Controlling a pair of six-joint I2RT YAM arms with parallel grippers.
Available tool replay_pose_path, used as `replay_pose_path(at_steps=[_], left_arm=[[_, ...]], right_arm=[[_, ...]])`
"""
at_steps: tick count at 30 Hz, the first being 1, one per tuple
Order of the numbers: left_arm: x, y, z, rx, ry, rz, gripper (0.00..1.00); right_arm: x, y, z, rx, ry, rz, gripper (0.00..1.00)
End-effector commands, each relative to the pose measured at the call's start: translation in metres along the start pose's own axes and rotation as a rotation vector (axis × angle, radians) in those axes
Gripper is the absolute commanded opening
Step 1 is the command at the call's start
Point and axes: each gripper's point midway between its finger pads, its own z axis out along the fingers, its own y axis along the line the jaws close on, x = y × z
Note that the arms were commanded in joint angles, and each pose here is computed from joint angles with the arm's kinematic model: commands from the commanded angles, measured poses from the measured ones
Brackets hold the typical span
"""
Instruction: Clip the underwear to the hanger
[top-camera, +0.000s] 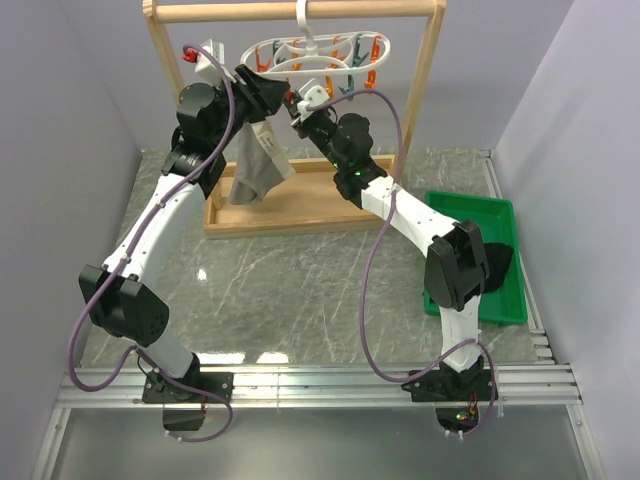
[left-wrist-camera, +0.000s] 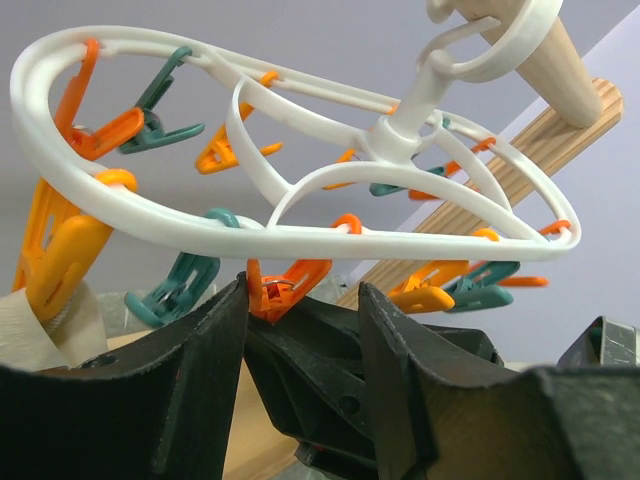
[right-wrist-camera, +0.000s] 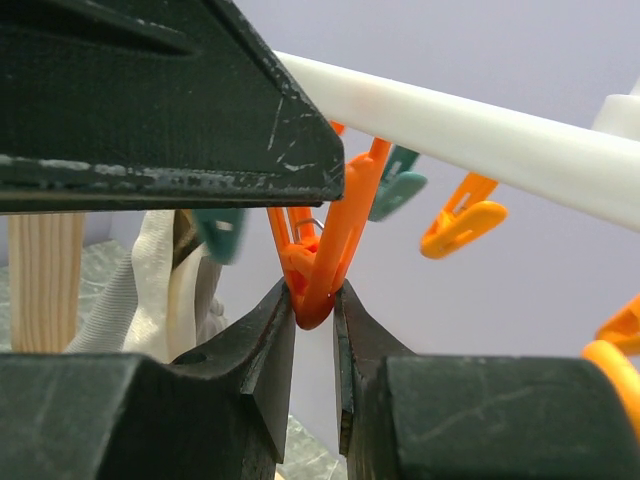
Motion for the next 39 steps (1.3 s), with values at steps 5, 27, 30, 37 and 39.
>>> replay_pose_path(at_steps=[5,27,30,37,39], left_arm=[[-0.023,-0.026,0.004,0.070,-0.065,0.021,0.54],[-0.032,-0.014,0.022,-0.018,-0.108,0.087,0.46],[-0.034,-0.014,0.023,-0.015,-0.113,0.087,0.40],[-0.036,-0.018,0.023,-0.001,-0.117,0.091,0.04],[-0.034,-0.017,0.024,-0.003,-0.112,0.092,0.00]], right_arm=[[-0.035,-0.003,-0.002,0.013,-0.060,-0.030,0.00],[-0.034,0.012,0.001,-0.002,-0.049,-0.066,0.00],[-0.032,0.014,0.000,-0.007,-0.048,-0.070,0.00],[-0.031,0.015,-0.005,-0.014,-0.036,-0.060,0.11],[-0.025,0.018,-0.009,-0.028,-0.020,-0.052,0.26]])
